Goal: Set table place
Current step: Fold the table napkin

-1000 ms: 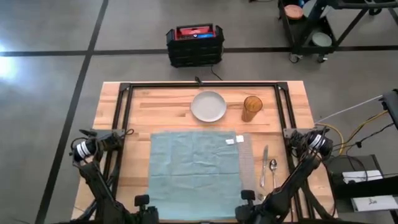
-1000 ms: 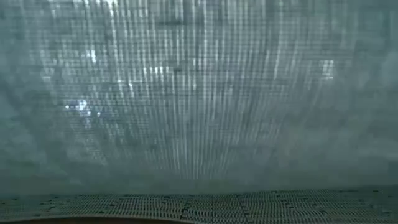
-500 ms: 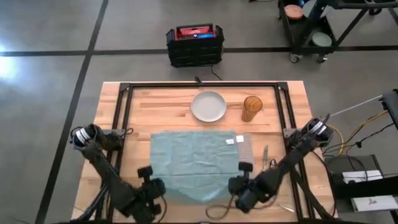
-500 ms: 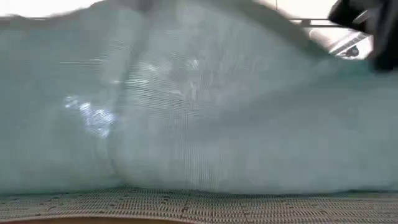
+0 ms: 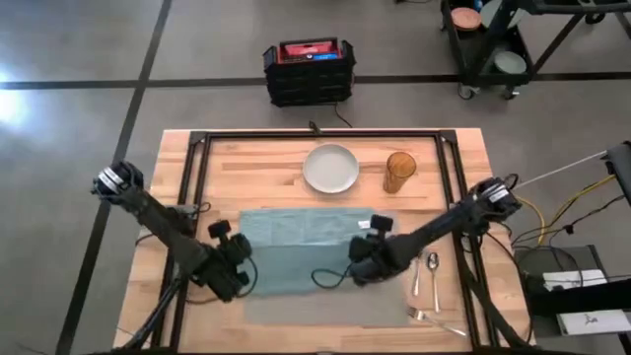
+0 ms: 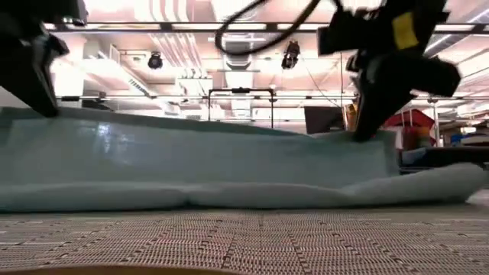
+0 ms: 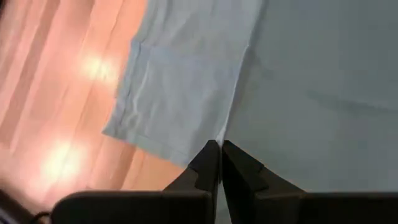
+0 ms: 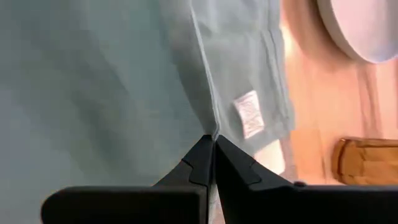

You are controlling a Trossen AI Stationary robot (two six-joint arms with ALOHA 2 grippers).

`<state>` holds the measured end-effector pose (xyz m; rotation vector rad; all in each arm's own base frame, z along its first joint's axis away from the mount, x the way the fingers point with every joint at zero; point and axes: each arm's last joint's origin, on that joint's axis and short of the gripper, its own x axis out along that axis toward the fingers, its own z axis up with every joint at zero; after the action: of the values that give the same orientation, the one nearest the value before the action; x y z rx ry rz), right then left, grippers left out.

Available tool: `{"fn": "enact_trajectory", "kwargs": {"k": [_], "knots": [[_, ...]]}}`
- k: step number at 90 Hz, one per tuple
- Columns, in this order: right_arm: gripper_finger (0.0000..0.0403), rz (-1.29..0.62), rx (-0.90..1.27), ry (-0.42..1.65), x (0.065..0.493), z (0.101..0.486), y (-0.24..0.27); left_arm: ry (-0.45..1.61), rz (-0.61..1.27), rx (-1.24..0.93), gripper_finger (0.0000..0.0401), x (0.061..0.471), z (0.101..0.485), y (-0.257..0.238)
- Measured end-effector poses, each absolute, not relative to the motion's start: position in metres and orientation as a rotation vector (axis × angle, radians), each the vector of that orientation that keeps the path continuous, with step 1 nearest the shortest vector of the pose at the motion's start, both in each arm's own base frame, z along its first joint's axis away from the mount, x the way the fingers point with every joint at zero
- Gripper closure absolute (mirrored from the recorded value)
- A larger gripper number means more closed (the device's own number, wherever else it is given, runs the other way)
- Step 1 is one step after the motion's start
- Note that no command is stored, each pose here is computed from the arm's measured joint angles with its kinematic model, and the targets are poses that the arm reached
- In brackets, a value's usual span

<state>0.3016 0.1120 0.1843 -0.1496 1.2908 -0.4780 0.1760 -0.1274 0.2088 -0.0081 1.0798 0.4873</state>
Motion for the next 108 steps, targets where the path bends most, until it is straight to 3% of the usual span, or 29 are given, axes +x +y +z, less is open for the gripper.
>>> {"fn": "enact_trajectory", "kwargs": {"k": [35, 108], "knots": [[0.0403, -0.526, -0.137, 1.284, 0.312, 0.166, 0.069, 1.047, 0.578, 0.015, 0.0401, 0.169, 0.194, -0.087], [0.0403, -0.57, -0.114, 1.306, 0.31, 0.157, 0.05, 0.958, 0.624, 0.118, 0.0399, 0.171, 0.186, -0.08]]}}
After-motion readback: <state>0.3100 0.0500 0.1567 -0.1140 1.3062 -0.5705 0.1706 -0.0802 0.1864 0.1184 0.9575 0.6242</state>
